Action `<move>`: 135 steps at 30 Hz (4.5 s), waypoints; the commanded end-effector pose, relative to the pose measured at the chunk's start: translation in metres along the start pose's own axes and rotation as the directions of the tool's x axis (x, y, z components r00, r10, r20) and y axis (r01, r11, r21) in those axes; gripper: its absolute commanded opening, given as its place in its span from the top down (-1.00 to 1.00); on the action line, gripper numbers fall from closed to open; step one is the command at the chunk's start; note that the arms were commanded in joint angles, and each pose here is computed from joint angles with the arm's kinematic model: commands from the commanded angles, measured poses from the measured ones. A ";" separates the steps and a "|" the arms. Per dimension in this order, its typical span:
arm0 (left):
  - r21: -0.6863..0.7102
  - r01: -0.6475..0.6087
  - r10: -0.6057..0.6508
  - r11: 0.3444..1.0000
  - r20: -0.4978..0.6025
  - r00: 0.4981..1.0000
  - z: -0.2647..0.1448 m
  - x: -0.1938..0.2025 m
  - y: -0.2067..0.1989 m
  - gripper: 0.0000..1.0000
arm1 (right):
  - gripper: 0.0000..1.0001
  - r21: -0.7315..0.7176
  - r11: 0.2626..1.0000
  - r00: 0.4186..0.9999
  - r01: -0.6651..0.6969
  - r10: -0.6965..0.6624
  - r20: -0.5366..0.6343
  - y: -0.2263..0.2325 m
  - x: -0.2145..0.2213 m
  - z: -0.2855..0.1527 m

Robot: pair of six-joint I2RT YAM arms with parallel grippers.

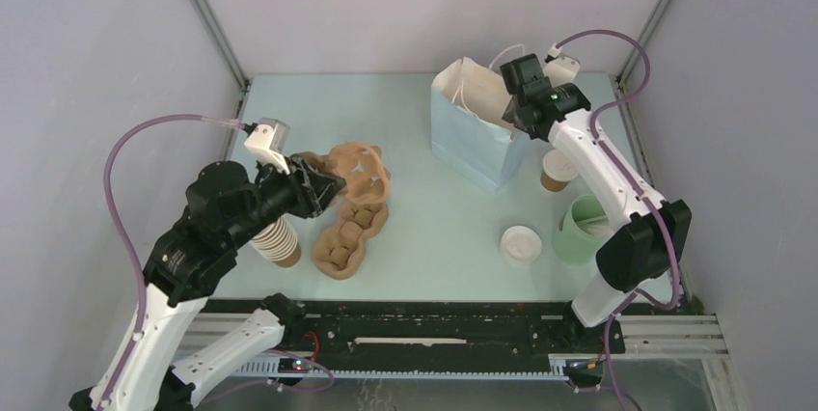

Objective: Pack the takeout coffee

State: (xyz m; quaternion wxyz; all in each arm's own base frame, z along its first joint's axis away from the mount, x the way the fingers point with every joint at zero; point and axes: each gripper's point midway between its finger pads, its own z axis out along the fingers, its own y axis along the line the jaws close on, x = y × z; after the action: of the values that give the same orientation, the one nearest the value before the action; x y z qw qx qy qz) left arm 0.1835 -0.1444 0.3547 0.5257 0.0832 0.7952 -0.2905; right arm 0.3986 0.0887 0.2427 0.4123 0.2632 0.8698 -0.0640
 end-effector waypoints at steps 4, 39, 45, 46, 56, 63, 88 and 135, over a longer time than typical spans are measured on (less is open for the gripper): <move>-0.002 -0.040 0.040 0.999 0.011 0.999 0.001 0.001 0.003 0.95 | -0.29 0.019 0.998 0.998 -0.055 0.055 0.044 -0.003 -0.024 0.002; -0.123 -0.052 0.055 0.991 0.019 0.998 -0.014 -0.017 0.018 1.00 | 1.00 -0.414 0.754 0.780 0.510 -0.202 0.593 0.109 -0.035 -0.092; -0.124 -0.088 0.086 0.988 -0.016 0.996 0.002 -0.021 0.007 1.00 | 1.00 -0.484 0.711 0.771 0.511 -0.130 0.623 0.108 -0.011 -0.114; -0.143 -0.112 0.111 0.983 -0.019 0.994 0.002 -0.024 0.006 1.00 | 1.00 -0.488 0.713 0.771 0.503 -0.116 0.626 0.107 -0.012 -0.114; -0.422 -0.233 0.185 0.876 -0.154 0.971 0.049 -0.024 0.001 1.00 | 1.00 -0.450 0.818 0.828 0.359 -0.056 0.558 0.092 -0.004 -0.110; -0.544 -0.210 0.177 0.812 -0.113 0.978 0.065 -0.028 -0.004 0.98 | 1.00 -0.503 0.837 0.877 0.216 0.060 0.477 0.090 0.007 -0.119; -0.590 -0.140 0.080 0.795 -0.126 0.989 0.094 0.007 -0.044 1.00 | 1.00 -0.481 0.873 0.885 -0.079 0.283 0.370 0.060 0.011 -0.126; 0.453 0.470 -0.523 0.757 -0.009 0.852 0.034 -0.067 -0.150 1.00 | 0.97 -0.387 0.920 0.964 -0.055 0.150 0.220 0.058 0.029 -0.113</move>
State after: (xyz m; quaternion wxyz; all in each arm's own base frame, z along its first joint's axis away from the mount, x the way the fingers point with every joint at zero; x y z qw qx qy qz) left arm 0.1681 -0.2546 0.4297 0.4664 0.0115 0.7491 -0.4703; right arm 0.3360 0.1845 0.2788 0.5502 0.1834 0.8128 0.0545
